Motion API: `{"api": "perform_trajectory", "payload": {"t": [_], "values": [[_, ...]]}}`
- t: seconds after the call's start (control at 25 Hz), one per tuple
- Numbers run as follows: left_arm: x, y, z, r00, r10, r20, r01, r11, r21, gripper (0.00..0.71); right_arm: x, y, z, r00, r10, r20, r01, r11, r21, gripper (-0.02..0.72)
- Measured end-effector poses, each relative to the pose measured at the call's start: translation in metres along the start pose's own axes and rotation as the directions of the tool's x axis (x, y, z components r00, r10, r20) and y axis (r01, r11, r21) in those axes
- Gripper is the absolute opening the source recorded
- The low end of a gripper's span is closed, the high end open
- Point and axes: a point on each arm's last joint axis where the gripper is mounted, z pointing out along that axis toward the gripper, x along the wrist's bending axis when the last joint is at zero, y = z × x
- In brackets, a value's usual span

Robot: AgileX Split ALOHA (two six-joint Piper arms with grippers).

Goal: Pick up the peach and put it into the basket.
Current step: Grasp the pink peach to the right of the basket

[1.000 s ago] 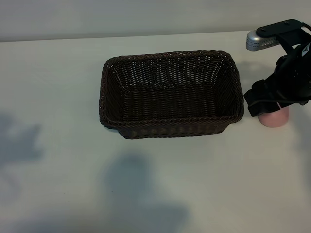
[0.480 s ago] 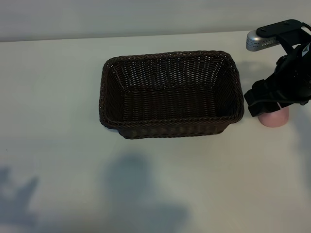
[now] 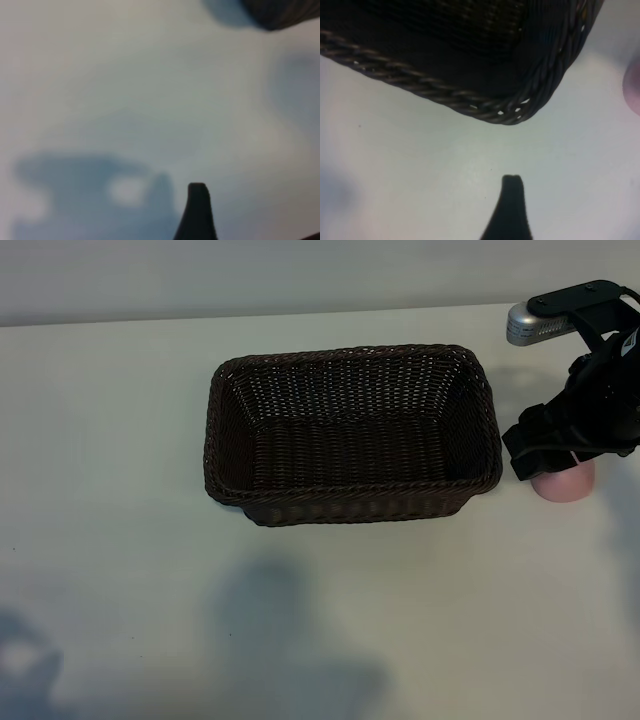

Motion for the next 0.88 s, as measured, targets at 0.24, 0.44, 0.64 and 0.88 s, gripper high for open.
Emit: {"api": "perform_trajectory", "payload": {"t": [0.24,0.44,0.64,0.88], "values": [[0.0007,-0.0002,0.0002,1.000,-0.010,-0.007,0.010,1.000,0.002,0.596,0.0000,0.0001,0.0000,1.000,0.000,0.000,0.000,1.000,-0.001,0.595],[0.0007,-0.0002,0.0002,1.000,-0.013,-0.007,0.013,1.000,0.002,0.596,-0.0001,0.0001,0.0000,1.000,-0.001,0.001,0.001,1.000,-0.001,0.595],[0.0007,-0.0002,0.0002,1.000,-0.013,-0.007,0.013,1.000,0.002,0.595,-0.0001,0.0001,0.0000,1.000,-0.001,0.001,0.001,1.000,-0.001,0.595],[-0.0004,-0.0068,-0.0070,1.000,-0.011,-0.014,0.010,0.998,-0.068,0.595,-0.0017,0.0002,0.0000,1.000,0.006,0.019,-0.006,1.000,-0.003,0.595]]}}
